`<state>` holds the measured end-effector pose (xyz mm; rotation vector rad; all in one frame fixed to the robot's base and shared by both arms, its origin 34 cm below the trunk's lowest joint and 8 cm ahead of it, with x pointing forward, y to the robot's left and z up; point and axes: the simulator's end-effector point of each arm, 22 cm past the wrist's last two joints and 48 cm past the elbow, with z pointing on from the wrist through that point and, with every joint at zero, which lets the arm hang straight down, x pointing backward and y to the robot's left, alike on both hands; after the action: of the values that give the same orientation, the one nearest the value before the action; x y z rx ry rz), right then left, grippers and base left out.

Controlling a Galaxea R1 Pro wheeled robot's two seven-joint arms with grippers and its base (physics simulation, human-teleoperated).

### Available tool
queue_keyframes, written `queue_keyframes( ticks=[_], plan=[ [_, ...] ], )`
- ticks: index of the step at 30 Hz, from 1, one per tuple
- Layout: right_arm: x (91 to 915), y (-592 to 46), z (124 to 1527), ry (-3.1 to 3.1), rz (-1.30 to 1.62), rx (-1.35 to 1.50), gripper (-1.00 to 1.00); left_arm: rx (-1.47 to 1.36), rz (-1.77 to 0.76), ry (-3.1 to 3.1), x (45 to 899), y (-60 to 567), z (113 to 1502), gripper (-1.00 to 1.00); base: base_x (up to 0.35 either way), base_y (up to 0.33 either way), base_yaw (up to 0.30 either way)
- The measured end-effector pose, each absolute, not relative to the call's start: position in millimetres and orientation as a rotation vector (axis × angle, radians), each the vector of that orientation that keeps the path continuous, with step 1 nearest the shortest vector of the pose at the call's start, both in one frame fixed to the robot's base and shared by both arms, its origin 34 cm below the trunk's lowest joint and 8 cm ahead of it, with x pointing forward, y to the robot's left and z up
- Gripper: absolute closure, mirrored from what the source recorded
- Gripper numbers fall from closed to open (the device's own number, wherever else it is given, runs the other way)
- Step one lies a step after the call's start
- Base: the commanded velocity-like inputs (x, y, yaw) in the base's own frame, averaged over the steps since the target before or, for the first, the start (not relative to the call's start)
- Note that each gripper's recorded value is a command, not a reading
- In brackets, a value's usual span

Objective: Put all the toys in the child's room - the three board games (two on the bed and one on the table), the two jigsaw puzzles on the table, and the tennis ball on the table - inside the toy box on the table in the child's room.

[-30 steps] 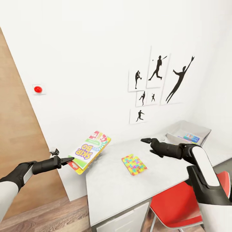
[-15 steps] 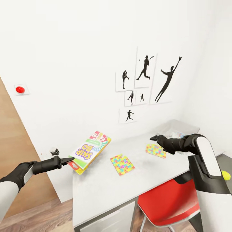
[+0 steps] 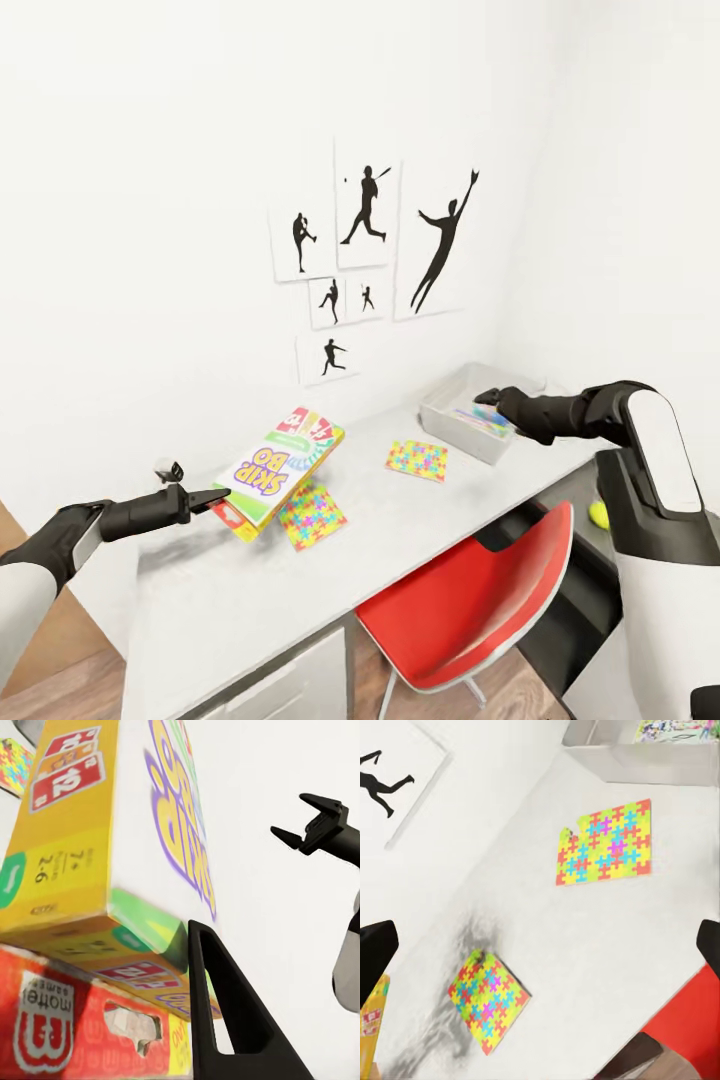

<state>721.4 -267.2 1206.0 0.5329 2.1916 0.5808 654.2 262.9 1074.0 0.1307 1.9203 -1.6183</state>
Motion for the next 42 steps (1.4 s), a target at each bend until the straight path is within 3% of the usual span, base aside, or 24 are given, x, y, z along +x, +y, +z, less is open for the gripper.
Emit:
queue_keyframes(
  ticks=[13, 42],
  plan=[
    [732.4, -297.0, 1222.1, 2.160, 0.508, 0.536, -1.00, 0.118, -1.625, 1.932, 655.7, 262.7, 1065.2, 1.00, 0.167, -0.166, -0.160],
    [731.4, -291.9, 1213.4, 2.178, 0.502, 0.532, -1.00, 0.121, -1.622, 1.931, 656.5, 263.3, 1065.6, 1.00, 0.109, -0.258, -0.003]
  ],
)
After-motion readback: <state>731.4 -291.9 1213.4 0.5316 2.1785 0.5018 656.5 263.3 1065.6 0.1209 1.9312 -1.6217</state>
